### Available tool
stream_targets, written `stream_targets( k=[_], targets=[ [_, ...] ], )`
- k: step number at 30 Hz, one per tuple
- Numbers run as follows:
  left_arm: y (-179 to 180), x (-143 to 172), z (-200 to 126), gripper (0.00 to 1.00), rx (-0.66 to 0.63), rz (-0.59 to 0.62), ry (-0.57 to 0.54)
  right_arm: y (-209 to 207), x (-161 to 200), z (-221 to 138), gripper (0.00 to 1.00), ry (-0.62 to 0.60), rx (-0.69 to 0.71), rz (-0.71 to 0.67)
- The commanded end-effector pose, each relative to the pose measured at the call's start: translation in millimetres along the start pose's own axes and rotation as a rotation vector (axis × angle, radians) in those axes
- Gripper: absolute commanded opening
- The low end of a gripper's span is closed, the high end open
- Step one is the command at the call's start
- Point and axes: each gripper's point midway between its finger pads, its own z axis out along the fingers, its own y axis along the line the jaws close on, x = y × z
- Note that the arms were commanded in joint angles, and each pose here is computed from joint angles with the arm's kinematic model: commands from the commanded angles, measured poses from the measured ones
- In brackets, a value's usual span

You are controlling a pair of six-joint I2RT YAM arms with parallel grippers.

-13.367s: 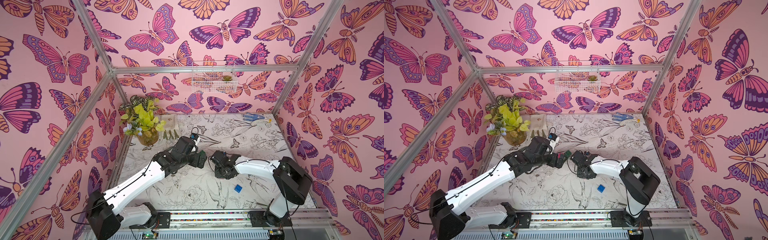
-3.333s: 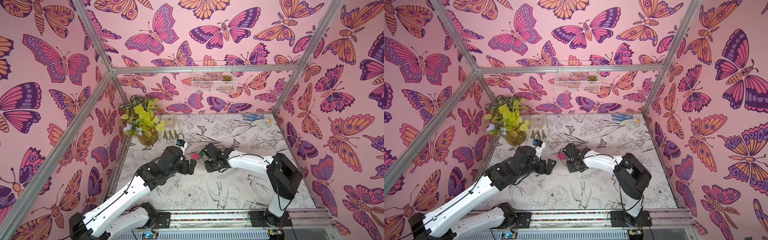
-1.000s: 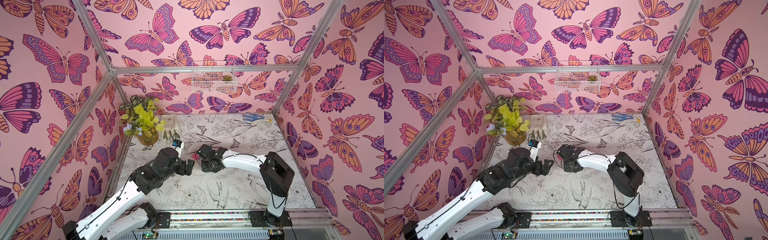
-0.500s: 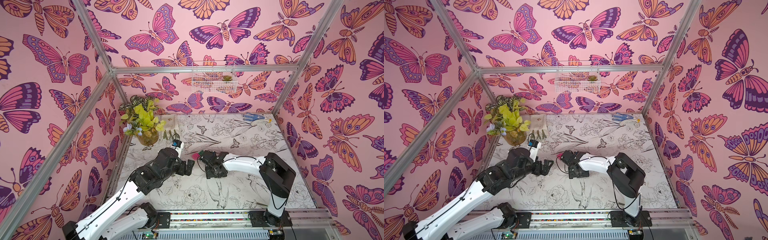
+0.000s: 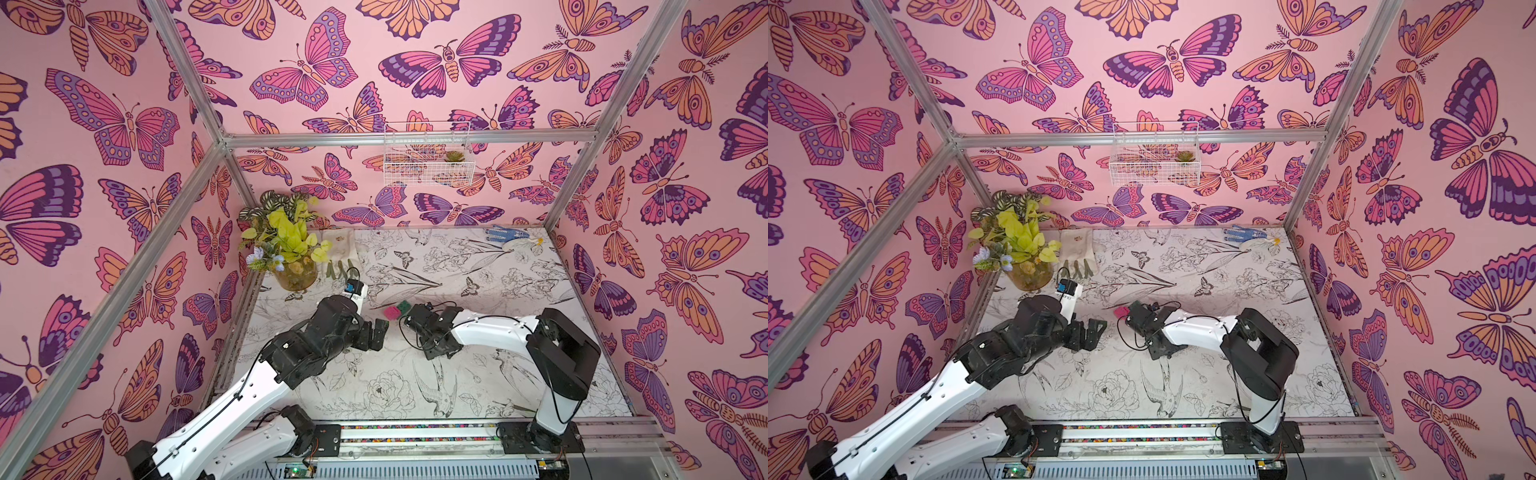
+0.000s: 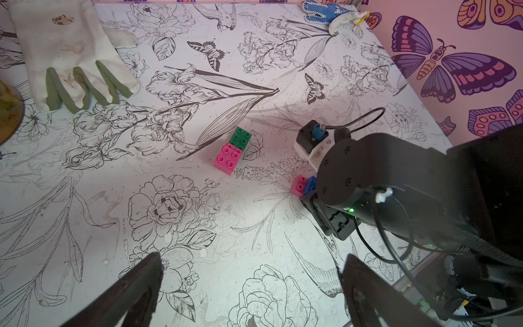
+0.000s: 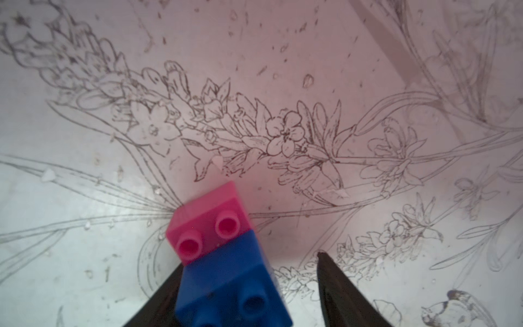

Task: Assemble the letter v with lego
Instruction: Pick up the lego brick from the center of the board.

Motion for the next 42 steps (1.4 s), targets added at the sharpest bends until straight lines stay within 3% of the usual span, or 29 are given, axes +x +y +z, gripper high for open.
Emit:
stream_targets(
  k=[1, 13, 23, 27, 34, 37, 42],
  targets=[
    [5, -1, -2, 1.00, -0.028, -0.022, 0.004, 0, 18, 14, 0.66, 0.069, -0.012, -0.138],
    [11, 3, 2, 1.00, -0.064, -0.038, 0.020, 19, 16, 26, 0.45, 0.091, -0.117, -0.164],
    [14, 4, 6, 1.00, -0.083, -0.041, 0.031, 15, 10, 32, 0.44, 0.093, -0.122, -0.177],
    [15, 4, 5, 1.00, -0.090, -0.042, 0.033, 14, 11, 31, 0.38, 0.112, -0.125, -0.155],
    [16, 5, 7, 1.00, -0.098, -0.042, 0.040, 9, 11, 22, 0.38, 0.103, -0.120, -0.144],
    [16, 5, 9, 1.00, -0.100, -0.041, 0.047, 8, 12, 22, 0.31, 0.112, -0.111, -0.143],
    [13, 7, 27, 1.00, -0.107, -0.040, 0.082, 3, -10, 2, 0.29, 0.034, -0.119, -0.115]
  ],
)
